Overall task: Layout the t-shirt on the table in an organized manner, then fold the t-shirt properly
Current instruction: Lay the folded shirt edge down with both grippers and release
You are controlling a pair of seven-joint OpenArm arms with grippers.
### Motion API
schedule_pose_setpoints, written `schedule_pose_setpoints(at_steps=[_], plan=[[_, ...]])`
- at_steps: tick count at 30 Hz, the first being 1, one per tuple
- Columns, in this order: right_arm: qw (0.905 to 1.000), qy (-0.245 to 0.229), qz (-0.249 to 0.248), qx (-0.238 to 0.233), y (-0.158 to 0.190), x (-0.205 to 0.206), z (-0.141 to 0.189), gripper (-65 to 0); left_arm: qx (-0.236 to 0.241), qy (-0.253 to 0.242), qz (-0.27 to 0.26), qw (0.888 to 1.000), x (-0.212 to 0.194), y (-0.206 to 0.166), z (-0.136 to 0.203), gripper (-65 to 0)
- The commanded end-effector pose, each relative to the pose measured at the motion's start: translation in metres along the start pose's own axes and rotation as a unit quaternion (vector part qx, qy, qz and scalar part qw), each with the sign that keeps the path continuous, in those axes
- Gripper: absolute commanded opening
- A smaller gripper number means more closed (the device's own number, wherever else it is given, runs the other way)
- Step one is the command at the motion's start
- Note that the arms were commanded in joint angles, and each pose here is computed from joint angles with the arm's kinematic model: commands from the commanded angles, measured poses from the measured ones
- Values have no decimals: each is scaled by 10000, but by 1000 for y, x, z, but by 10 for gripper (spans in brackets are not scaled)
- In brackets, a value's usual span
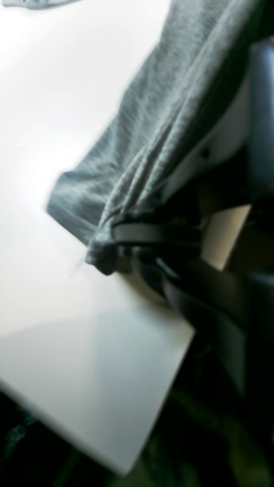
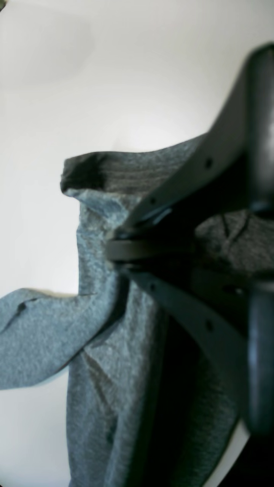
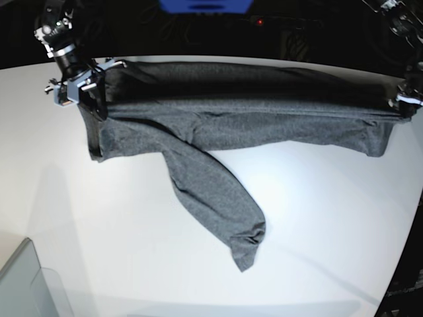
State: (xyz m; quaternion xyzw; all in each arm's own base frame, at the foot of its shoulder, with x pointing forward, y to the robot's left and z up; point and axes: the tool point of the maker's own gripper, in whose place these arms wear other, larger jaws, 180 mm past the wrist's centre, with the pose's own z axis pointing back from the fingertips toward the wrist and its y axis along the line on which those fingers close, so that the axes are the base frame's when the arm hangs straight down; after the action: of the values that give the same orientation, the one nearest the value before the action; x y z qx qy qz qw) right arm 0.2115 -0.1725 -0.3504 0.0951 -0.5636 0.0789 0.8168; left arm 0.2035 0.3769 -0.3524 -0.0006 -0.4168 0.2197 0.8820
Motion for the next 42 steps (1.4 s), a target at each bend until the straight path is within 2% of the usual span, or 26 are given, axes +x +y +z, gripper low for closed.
schedule_pose_setpoints(at_steps=[1, 9, 22, 25, 30, 32, 35, 39, 42], plan=[[9996, -265, -25, 36, 0, 12, 2, -650, 2, -190, -3, 9998, 11, 4, 1, -649], [9997, -218, -64, 31, 0, 7, 2, -650, -271, 290, 177, 9991, -18, -7, -23, -649], [9995, 147, -291, -18, -5, -24, 3, -650, -319, 240, 138, 9991, -11, -12, -24, -645], [9994, 169, -293, -18, -5, -25, 3, -650, -255, 313, 110, 9991, -16, -6, -21, -586], [9995, 247, -217, 3, -7, -27, 6, -650, -153, 419, 29, 9990, -22, 6, -13, -424], [9995, 264, -200, 1, -7, -27, 8, -621, -118, 406, -24, 9991, -21, 8, -10, -380], [9997, 234, -95, 14, -9, -22, 10, -542, -77, 277, -253, 9993, -12, 4, 1, -337], [9997, 235, -96, 9, -8, -21, 13, -446, -76, 37, -519, 9986, 5, -4, 11, -327], [9998, 171, -66, 18, -6, -17, 15, -410, -106, -71, -569, 9983, 9, -11, 15, -327]])
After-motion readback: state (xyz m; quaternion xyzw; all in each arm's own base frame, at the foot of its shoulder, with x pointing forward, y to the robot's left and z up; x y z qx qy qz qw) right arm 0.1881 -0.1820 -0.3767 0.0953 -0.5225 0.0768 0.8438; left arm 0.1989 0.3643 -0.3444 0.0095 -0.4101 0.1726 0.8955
